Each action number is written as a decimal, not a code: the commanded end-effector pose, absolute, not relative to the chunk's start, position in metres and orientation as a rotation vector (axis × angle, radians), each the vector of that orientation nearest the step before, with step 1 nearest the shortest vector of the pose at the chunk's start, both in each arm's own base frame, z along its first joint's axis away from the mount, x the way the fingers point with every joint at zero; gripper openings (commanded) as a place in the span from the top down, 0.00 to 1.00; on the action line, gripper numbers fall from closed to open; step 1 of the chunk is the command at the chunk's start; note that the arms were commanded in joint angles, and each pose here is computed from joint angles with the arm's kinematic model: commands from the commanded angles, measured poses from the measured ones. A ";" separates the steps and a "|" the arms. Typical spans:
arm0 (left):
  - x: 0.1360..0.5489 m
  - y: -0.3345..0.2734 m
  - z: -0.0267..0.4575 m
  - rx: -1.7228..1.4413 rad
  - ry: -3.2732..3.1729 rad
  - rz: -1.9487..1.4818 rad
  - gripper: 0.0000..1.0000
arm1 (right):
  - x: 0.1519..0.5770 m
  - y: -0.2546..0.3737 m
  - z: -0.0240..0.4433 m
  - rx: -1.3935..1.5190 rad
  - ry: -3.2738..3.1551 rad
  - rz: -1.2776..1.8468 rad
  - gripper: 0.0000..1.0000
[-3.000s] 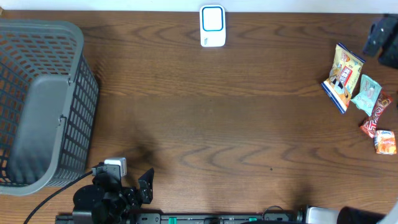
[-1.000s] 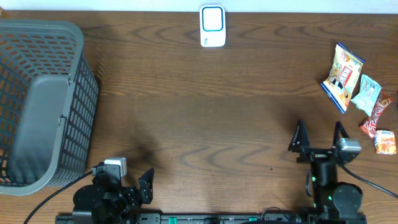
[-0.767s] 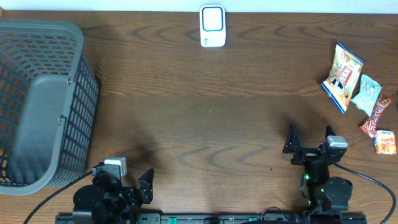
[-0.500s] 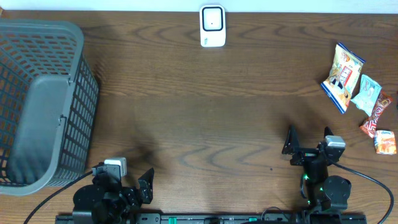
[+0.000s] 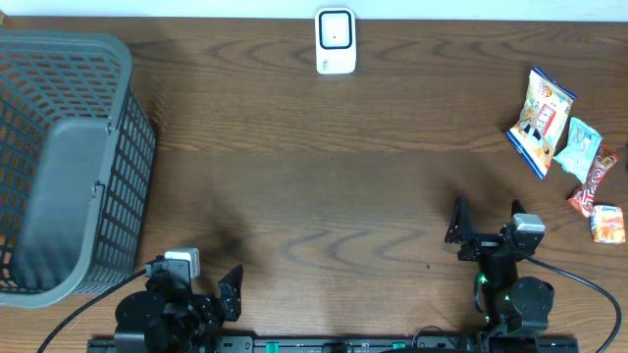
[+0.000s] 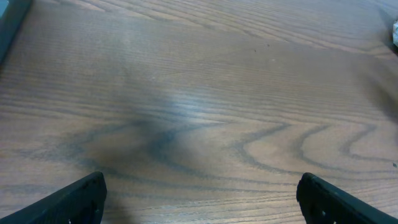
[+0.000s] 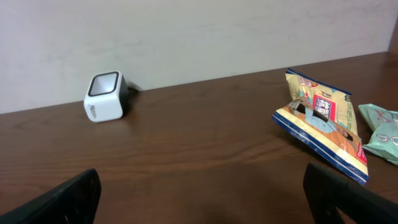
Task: Scan the item barcode
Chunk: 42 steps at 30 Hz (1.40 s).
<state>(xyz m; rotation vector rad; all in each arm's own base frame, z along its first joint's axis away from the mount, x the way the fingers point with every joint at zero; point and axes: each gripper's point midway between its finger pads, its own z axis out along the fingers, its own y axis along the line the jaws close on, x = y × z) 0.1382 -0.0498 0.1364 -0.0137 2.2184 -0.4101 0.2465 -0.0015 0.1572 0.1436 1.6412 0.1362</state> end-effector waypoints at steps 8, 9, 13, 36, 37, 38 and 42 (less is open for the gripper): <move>0.168 -0.047 0.172 0.017 2.015 -0.372 0.02 | 0.246 0.002 0.157 0.124 1.641 0.136 0.01; 0.175 -0.048 0.177 0.045 1.972 -0.356 0.02 | 0.246 0.002 0.157 0.124 1.641 0.136 0.01; 0.198 -0.044 0.176 0.123 1.875 -0.260 0.02 | 0.246 0.002 0.157 0.124 1.641 0.136 0.01; 0.238 -0.018 0.137 0.152 1.762 0.010 0.02 | 0.246 0.002 0.157 0.124 1.642 0.136 0.01; 0.240 -0.017 0.139 0.148 1.743 0.014 0.02 | 0.246 0.002 0.157 0.124 1.642 0.135 0.01; 0.243 -0.017 0.139 0.146 1.718 0.014 0.02 | 0.246 0.002 0.157 0.124 1.642 0.136 0.01; 0.243 -0.018 0.138 0.128 1.714 -0.002 0.02 | 0.246 0.002 0.157 0.124 1.642 0.136 0.01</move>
